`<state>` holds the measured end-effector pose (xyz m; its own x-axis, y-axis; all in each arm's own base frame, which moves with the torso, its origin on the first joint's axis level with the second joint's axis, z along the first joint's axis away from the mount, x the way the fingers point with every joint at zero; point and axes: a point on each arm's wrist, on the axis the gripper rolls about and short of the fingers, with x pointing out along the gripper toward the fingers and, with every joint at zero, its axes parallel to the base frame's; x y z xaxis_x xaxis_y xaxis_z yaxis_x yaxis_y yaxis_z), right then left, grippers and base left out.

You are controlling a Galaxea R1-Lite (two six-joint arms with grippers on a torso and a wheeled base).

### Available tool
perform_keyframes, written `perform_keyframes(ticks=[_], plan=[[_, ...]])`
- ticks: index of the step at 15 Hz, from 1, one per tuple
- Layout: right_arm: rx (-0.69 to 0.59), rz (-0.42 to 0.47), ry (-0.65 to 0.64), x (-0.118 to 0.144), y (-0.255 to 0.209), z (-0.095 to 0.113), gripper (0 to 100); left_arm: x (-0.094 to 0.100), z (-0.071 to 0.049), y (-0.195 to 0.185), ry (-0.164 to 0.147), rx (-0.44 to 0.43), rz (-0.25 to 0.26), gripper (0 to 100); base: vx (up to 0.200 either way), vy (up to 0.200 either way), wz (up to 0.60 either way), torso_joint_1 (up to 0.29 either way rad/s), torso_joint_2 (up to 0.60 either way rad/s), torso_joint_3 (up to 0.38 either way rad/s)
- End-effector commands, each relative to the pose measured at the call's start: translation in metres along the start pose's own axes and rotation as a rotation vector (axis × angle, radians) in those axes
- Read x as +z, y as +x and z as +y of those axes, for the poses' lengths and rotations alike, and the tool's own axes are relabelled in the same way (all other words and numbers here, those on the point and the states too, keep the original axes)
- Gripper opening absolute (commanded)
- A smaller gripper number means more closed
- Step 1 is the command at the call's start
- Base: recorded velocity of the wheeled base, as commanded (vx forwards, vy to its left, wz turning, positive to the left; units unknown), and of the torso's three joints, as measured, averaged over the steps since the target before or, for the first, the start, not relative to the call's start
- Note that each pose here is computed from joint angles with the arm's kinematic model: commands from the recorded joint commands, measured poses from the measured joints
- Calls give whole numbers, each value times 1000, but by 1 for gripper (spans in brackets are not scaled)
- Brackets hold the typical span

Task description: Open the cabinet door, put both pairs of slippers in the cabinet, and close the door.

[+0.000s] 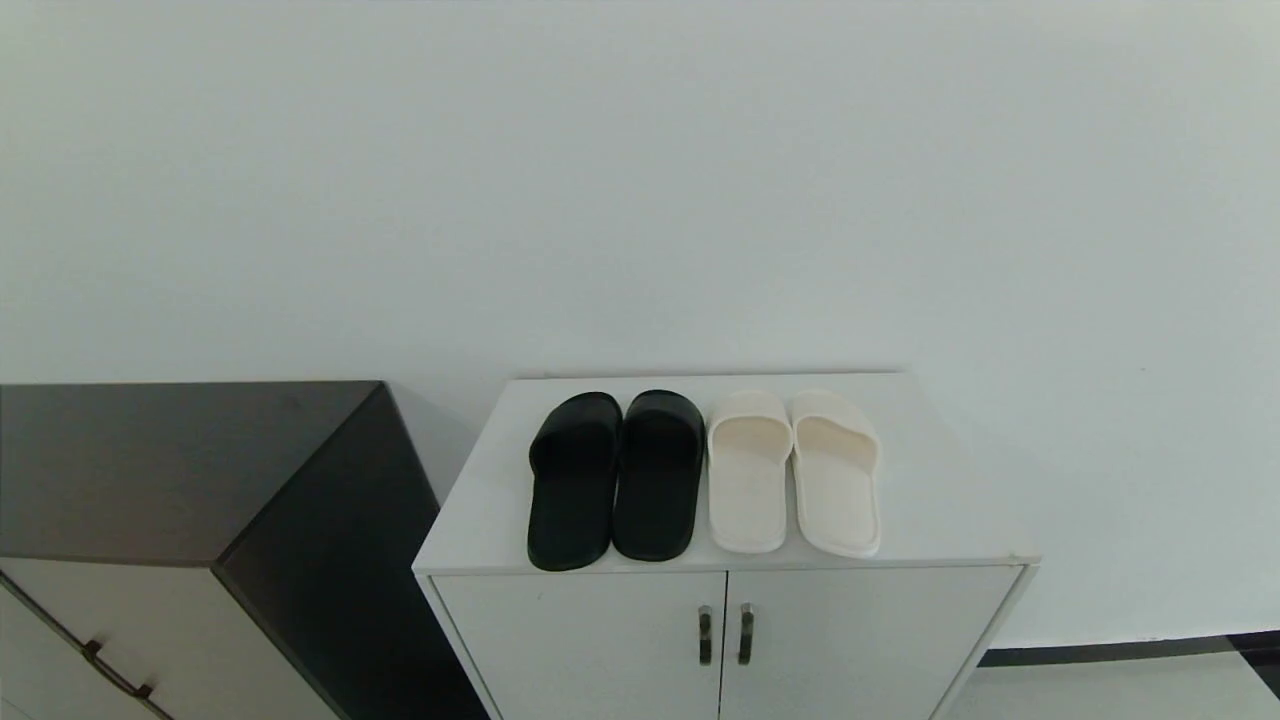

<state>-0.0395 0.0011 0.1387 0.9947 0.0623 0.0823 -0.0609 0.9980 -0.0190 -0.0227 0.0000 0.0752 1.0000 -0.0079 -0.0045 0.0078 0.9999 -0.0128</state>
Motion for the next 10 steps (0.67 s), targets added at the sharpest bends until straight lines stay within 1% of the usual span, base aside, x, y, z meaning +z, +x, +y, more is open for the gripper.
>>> perform_keyframes(ticks=[1,2,3,4,5,6,7,8,9,10], plan=[[167,300,-62,42,41,1,100,0,0,0,5,-1,2,0,0,0,0,0,0,0],[161,355,-26,59,71,-2,100,0,0,0,7,-1,2,0,0,0,0,0,0,0],[151,374,62,74,92,-3,100,0,0,0,5,-3,2,0,0,0,0,0,0,0],[178,386,126,85,104,-2,100,0,0,0,7,-4,2,0,0,0,0,0,0,0],[214,388,145,91,108,1,100,0,0,0,8,-6,2,0,0,0,0,0,0,0],[221,400,136,94,115,5,100,0,0,0,7,-6,2,0,0,0,0,0,0,0],[225,442,119,90,125,13,100,0,0,0,7,-6,2,0,0,0,0,0,0,0],[238,461,127,90,133,22,100,0,0,0,7,-6,2,0,0,0,0,0,0,0],[264,475,162,88,144,43,100,0,0,0,7,-6,2,0,0,0,0,0,0,0],[255,464,176,87,151,62,100,0,0,0,7,-6,2,0,0,0,0,0,0,0]])
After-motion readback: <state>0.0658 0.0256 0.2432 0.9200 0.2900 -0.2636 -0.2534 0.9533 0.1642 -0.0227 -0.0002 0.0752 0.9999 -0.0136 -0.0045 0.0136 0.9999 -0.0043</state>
